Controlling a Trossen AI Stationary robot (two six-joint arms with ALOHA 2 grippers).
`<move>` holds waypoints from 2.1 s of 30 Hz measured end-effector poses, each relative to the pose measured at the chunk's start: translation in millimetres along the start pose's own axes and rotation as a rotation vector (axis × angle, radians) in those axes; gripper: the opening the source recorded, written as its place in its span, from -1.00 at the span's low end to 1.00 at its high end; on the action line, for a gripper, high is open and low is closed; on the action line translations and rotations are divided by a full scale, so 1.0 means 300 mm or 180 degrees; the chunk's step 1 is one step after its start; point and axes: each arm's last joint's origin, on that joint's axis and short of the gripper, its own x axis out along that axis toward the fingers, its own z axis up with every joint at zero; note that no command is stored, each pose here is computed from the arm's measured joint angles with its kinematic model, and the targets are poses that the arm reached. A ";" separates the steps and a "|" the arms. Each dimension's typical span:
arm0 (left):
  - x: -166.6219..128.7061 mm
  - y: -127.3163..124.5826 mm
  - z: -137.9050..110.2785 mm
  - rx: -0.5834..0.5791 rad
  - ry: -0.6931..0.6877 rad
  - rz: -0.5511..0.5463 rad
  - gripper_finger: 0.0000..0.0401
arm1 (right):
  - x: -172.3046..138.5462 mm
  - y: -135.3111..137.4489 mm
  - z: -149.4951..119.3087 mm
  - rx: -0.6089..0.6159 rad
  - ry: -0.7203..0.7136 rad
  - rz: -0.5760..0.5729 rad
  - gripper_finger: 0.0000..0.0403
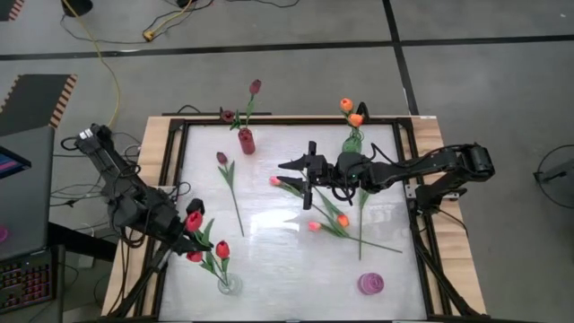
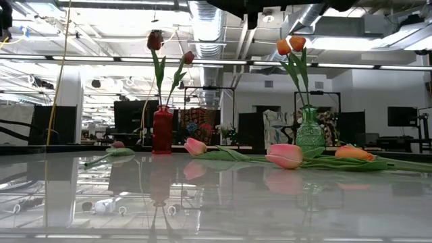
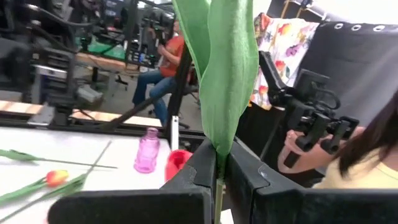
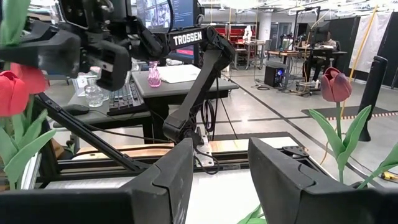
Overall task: Sort flowers into vase by color
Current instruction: Put the red flower into the transparent vase
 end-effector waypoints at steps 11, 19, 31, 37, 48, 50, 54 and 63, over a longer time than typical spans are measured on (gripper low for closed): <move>0.018 -0.011 -0.013 -0.0008 0.0057 -0.0138 -0.98 | 0.000 0.000 0.000 -0.0001 0.0000 0.0001 -0.11; 0.018 -0.012 -0.015 0.0056 0.0080 -0.0184 -0.98 | 0.000 0.000 0.000 -0.0001 0.0000 0.0001 -0.11; 0.017 -0.007 -0.033 0.0189 0.0260 -0.0169 -0.98 | 0.000 0.000 0.001 0.0000 -0.0002 0.0001 -0.11; 0.017 -0.007 -0.034 0.0196 0.0261 -0.0169 -0.98 | 0.000 0.000 0.001 0.0000 -0.0002 0.0001 -0.11; 0.027 -0.010 -0.043 0.0215 0.0281 -0.0136 -0.98 | 0.000 0.000 0.001 0.0000 -0.0001 0.0001 -0.11; 0.036 -0.012 -0.050 0.0227 0.0302 -0.0129 -0.98 | 0.000 0.000 0.001 0.0000 -0.0002 0.0001 -0.11; 0.052 -0.019 -0.060 0.0231 0.0297 -0.0136 -0.98 | 0.000 0.000 0.001 -0.0001 -0.0002 0.0001 -0.11; 0.057 -0.021 -0.062 0.0223 0.0283 -0.0143 -0.98 | 0.000 0.000 0.001 -0.0001 -0.0002 0.0001 -0.11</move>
